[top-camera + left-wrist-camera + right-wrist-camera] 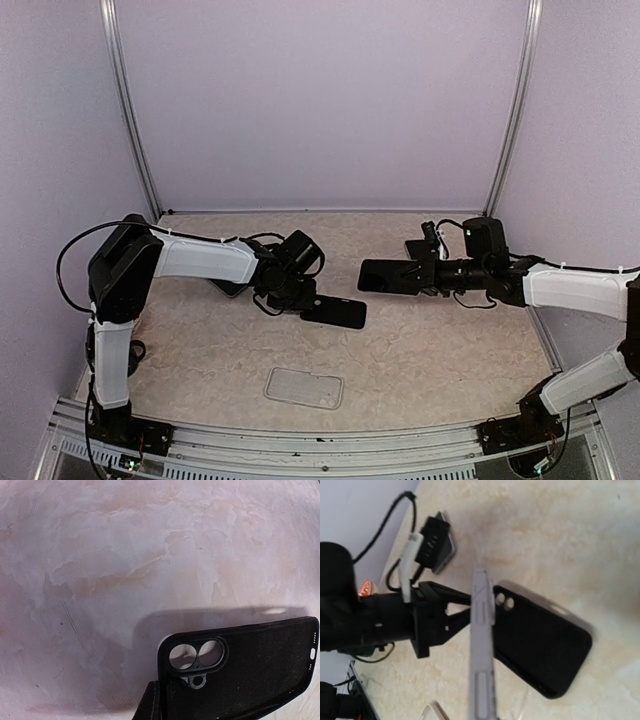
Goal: Put the phone into the phone case
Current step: Move the phone case to the center of the board, then install the phone on the phone case.
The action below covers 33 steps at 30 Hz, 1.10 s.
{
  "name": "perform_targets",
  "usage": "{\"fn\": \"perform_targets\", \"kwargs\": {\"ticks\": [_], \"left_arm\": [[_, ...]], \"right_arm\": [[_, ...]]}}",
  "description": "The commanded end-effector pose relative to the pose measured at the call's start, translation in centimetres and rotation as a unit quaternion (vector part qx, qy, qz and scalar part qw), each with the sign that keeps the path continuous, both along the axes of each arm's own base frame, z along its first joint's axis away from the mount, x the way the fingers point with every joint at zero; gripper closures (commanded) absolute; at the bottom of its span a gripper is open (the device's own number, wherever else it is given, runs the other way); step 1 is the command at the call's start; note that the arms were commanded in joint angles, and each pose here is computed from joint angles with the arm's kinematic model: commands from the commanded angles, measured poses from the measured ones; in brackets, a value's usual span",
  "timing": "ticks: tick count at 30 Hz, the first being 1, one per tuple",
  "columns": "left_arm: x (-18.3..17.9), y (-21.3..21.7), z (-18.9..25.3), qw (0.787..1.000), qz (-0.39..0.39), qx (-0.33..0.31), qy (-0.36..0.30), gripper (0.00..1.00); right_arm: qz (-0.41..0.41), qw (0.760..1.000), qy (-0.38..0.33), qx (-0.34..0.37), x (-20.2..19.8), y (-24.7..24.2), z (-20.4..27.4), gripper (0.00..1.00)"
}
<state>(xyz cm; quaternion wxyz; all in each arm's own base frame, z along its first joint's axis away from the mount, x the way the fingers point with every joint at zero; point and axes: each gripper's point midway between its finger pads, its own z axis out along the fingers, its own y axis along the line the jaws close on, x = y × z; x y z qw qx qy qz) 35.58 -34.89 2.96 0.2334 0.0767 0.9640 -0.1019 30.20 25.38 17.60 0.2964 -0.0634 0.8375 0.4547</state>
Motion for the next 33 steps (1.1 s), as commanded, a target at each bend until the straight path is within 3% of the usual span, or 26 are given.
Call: {"fn": "perform_targets", "kwargs": {"ticks": [1, 8, 14, 30, 33], "left_arm": [[0.1, 0.1, 0.2, 1.0, 0.005, -0.005, 0.001, 0.91], [-0.2, 0.1, -0.2, 1.0, 0.004, -0.012, 0.007, 0.74], [-0.5, -0.2, 0.5, 0.999, 0.001, -0.041, 0.006, 0.69], [-1.3, -0.9, 4.5, 0.98, -0.028, -0.194, -0.008, 0.51], [-1.7, -0.9, 5.0, 0.973, -0.034, -0.229, -0.004, 0.44]], "right_arm": [[0.007, 0.999, -0.023, 0.029, 0.4, 0.7, 2.5, 1.0], [0.005, 0.999, -0.02, 0.031, 0.4, 0.8, 2.5, 1.0], [0.014, 0.999, -0.003, 0.032, 0.2, 2.0, 1.7, 1.0], [0.031, 0.997, 0.067, 0.03, 0.6, 5.7, -0.4, 1.0], [0.036, 0.996, 0.078, 0.029, 0.6, 6.5, -1.0, 1.0]]}}
